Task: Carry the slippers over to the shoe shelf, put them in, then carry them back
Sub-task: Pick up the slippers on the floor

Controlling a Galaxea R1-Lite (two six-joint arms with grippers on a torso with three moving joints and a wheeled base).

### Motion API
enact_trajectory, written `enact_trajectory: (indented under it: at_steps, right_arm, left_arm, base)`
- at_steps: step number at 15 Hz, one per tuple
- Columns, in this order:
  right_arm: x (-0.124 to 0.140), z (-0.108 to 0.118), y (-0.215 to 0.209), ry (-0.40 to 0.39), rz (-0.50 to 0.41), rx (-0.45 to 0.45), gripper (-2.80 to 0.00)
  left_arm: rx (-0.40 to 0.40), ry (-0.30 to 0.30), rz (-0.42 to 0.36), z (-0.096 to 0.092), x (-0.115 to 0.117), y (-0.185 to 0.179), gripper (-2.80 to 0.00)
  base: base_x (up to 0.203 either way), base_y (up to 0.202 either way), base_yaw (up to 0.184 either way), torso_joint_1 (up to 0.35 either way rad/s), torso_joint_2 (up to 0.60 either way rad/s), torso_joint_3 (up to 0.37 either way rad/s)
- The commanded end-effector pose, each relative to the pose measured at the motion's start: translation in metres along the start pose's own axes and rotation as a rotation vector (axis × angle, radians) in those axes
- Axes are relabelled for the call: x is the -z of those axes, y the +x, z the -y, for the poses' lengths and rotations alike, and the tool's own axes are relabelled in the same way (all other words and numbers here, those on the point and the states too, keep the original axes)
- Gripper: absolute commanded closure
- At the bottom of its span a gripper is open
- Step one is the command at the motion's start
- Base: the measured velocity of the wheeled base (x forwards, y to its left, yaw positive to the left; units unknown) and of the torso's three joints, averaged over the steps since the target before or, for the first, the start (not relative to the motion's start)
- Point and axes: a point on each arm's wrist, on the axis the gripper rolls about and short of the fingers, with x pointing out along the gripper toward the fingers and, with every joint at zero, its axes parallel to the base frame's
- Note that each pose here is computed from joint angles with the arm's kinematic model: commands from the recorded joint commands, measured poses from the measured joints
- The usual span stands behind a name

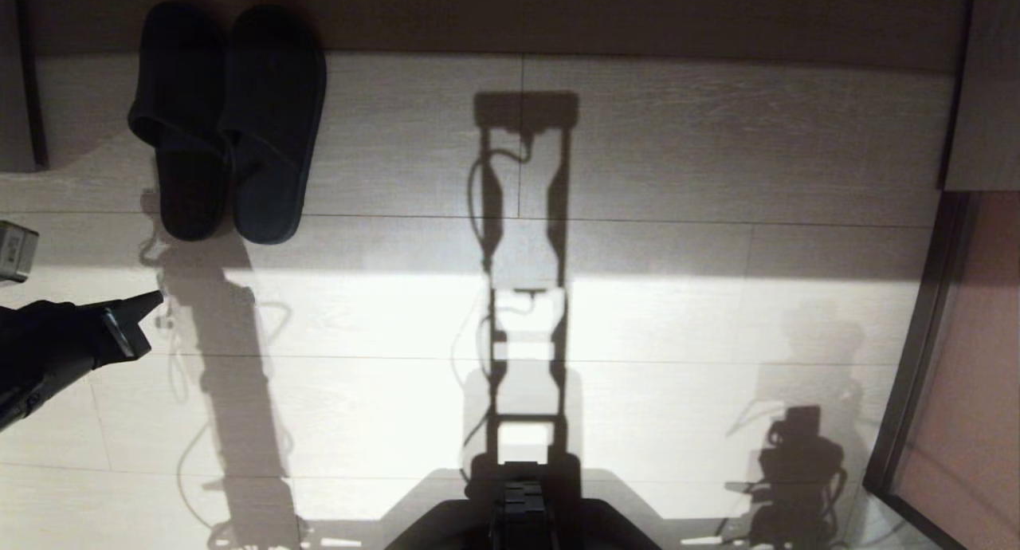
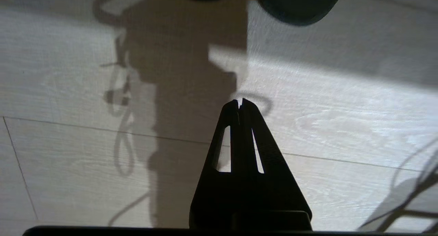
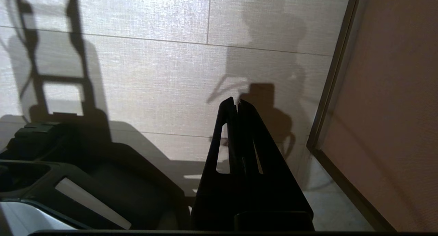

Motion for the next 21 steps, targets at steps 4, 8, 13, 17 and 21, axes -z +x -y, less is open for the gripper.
enact_trajectory:
  at_steps: [4,8,13,17,21]
  right_arm:
    - [0.012,0.0,0.0,-0.001,0.001,0.0,0.0]
    - [0.012,0.0,0.0,-0.001,0.001,0.0,0.0]
    - [0.012,0.0,0.0,-0.001,0.001,0.0,0.0]
    - [0.012,0.0,0.0,-0.001,0.001,0.0,0.0]
    - [0.012,0.0,0.0,-0.001,0.001,0.0,0.0]
  left_arm:
    - [0.0,-0.02,0.082,0.007,-0.013,-0.025,0.0]
    - [-0.002,-0.035,0.051,0.004,-0.007,-0.016,0.0]
    - [-0.001,-0.038,0.019,-0.004,0.006,0.004,0.0]
    - [0.028,-0.028,0.063,-0.006,0.015,0.023,-2.8]
    - [0.04,-0.035,0.083,-0.004,0.016,0.026,-2.8]
  base:
    - [0.0,0.0,0.0,0.0,0.0,0.0]
    - [0.0,0.0,0.0,0.0,0.0,0.0]
    - [0.0,0.0,0.0,0.0,0.0,0.0]
    - [0.0,0.0,0.0,0.0,0.0,0.0]
    - [0.0,0.0,0.0,0.0,0.0,0.0]
